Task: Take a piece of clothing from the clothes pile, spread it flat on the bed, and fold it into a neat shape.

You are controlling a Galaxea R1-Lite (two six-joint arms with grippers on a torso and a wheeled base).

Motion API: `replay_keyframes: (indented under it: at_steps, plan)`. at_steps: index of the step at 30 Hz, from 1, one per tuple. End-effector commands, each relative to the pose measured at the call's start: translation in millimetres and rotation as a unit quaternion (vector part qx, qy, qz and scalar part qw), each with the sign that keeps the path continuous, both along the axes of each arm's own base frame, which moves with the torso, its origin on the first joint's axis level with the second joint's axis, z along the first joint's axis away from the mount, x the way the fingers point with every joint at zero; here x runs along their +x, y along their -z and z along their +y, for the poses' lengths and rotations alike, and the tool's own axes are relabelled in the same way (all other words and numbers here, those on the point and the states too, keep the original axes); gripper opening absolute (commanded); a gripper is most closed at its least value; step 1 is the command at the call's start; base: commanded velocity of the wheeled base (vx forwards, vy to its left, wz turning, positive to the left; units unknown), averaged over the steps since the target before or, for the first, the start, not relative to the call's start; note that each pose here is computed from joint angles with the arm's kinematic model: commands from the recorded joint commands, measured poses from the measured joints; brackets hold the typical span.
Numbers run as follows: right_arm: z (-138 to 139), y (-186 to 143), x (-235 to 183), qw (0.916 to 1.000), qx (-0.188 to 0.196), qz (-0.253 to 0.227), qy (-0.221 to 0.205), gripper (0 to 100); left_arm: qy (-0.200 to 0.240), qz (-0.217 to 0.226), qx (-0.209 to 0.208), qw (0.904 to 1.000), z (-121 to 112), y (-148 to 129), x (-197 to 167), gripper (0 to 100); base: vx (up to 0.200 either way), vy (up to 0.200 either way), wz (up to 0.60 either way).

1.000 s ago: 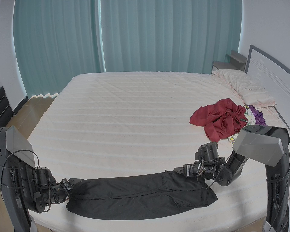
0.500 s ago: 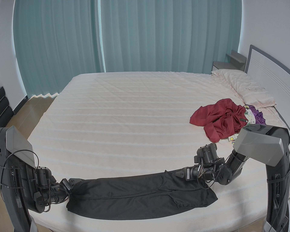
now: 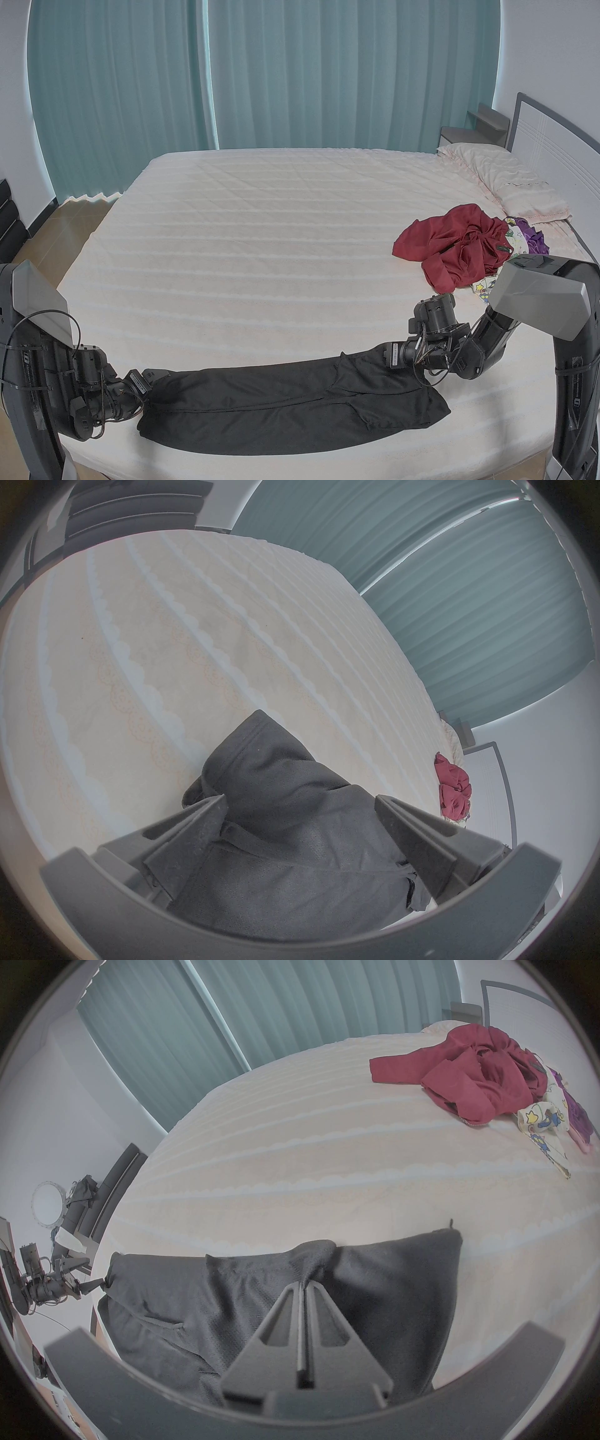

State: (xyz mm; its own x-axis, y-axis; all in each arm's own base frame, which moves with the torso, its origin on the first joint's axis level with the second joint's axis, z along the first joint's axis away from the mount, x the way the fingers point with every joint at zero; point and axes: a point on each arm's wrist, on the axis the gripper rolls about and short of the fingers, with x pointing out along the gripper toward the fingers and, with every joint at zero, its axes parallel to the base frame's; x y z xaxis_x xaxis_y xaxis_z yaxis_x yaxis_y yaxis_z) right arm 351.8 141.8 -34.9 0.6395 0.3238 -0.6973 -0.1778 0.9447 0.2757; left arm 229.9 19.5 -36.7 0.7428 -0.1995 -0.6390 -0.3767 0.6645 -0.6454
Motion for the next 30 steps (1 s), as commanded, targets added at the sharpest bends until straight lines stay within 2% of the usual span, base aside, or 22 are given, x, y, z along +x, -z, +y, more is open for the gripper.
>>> replay_keyframes:
  at_steps: [1, 21, 22, 26, 30]
  plan:
    - [-3.3, -2.8, 1.6, 1.0, 0.002, -0.004, 0.005, 0, 0.0, -0.005, 0.0, 1.0, 0.1, -0.7, 0.7, 100, 0.0, 0.0, 0.0]
    - [-12.2, -10.7, 1.2, 0.9999, -0.004, -0.004, 0.014, 0, -0.002, -0.005, 0.002, 1.0, 0.2, -0.7, 0.8, 100, 0.0, 0.0, 0.0]
    - [-12.5, -11.0, 0.4, 0.9999, -0.005, -0.001, 0.014, 100, -0.002, -0.005, 0.002, 1.0, 0.2, -0.7, 0.8, 100, 0.0, 0.0, 0.0]
    - [-14.6, -14.6, 1.5, 0.9998, -0.002, -0.005, 0.018, 100, -0.003, -0.005, 0.002, 1.0, 0.5, -1.0, 0.4, 100, 0.0, 0.0, 0.0]
    - [-23.1, -28.0, 0.4, 0.9988, 0.013, -0.013, 0.046, 100, -0.004, 0.0, 0.002, 1.0, 0.2, -2.1, -3.2, 100, 0.0, 0.0, 0.0]
